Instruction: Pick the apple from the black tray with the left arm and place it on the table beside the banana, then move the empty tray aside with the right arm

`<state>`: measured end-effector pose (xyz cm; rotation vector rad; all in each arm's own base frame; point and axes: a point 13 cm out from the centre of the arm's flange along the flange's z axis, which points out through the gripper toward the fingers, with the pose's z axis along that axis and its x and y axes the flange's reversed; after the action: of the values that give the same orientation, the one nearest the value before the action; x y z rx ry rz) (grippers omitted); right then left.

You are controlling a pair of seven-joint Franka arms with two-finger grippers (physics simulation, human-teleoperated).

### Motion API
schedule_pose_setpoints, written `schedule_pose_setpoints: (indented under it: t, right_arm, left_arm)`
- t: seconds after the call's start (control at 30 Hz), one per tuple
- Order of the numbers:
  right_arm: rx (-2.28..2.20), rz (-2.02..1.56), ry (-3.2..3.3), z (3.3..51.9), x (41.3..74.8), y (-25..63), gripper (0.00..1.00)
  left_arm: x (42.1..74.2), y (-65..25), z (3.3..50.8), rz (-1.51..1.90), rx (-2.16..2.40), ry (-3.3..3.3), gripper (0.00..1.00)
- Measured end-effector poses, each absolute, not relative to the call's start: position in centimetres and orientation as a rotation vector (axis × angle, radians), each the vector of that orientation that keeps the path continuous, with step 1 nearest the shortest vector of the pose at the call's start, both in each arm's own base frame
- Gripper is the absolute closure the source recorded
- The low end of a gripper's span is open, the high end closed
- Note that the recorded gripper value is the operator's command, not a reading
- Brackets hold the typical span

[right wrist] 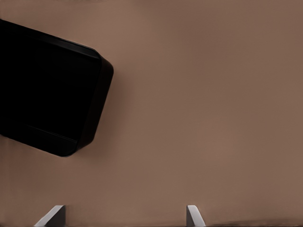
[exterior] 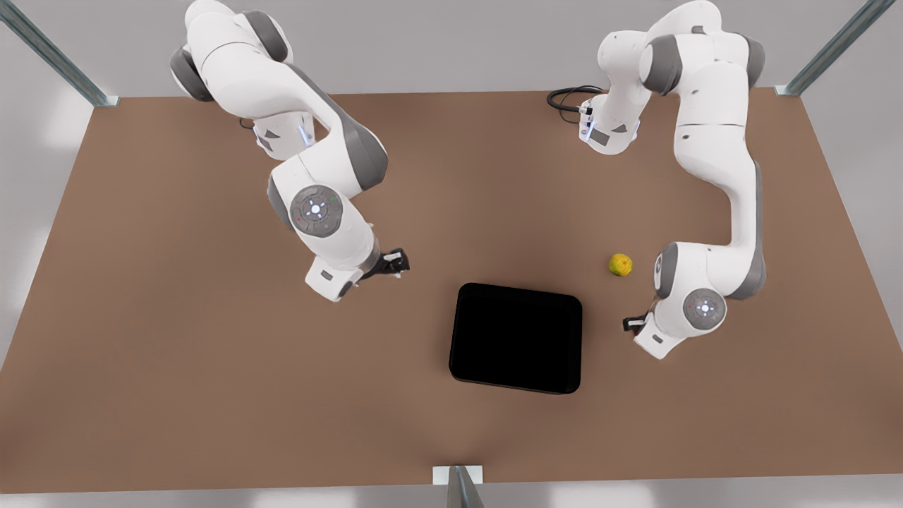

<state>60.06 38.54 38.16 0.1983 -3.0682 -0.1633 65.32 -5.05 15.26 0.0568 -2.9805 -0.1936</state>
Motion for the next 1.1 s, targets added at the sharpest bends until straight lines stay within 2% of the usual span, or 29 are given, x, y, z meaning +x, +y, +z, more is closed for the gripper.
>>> schedule_pose_setpoints:
  t: [0.03,0.07,0.1,0.23,0.3,0.33,0.37,0.4,0.43,0.5,0.93,1.1]
  right_arm:
    - [0.132,-0.185,-3.070,37.6,59.8,39.9,0.00]
    - [0.058,-0.203,-3.069,36.6,60.0,40.9,0.00]
    - [-0.018,-0.223,-3.071,35.3,60.6,41.7,0.00]
    - [-0.278,-0.315,-3.087,30.6,62.7,45.4,0.00]
    - [-0.372,-0.382,-3.110,29.9,63.5,47.6,0.00]
    - [-0.410,-0.413,-3.116,29.4,63.6,48.8,0.00]
    - [-0.449,-0.438,-3.120,28.8,63.7,49.8,0.00]
    - [-0.489,-0.455,-3.125,28.1,64.1,50.4,0.00]
    - [-0.533,-0.467,-3.125,27.2,64.5,50.7,0.00]
    - [-0.612,-0.481,-3.113,24.9,65.1,51.0,0.00]
    - [-0.850,-0.567,-3.096,15.6,67.5,53.0,0.00]
    - [-0.853,-0.567,-3.099,13.4,67.6,52.9,0.00]
  left_arm:
    - [64.8,-4.8,14.2,-0.191,0.033,-2.976,0.40]
    - [64.6,-4.4,13.3,-0.190,0.013,-2.977,0.32]
    - [64.7,-3.9,12.3,-0.186,-0.004,-2.979,0.00]
    - [65.2,-2.7,9.8,-0.169,-0.072,-2.993,0.00]
    - [66.2,-2.7,11.1,-0.161,-0.108,-3.029,0.00]
    - [68.2,-3.0,15.8,-0.152,-0.123,-3.097,0.00]
    - [70.9,-3.7,23.0,-0.126,-0.128,-3.192,0.00]
    - [71.3,-4.1,30.9,-0.080,-0.118,-3.268,0.00]
    - [69.4,-4.2,36.4,-0.037,-0.116,-3.298,0.00]
    - [68.2,-5.0,40.8,0.001,-0.148,-3.302,0.00]
    - [66.0,-5.5,38.4,0.022,-0.206,-3.135,0.00]
    - [65.7,-5.4,38.3,0.019,-0.220,-3.121,0.00]
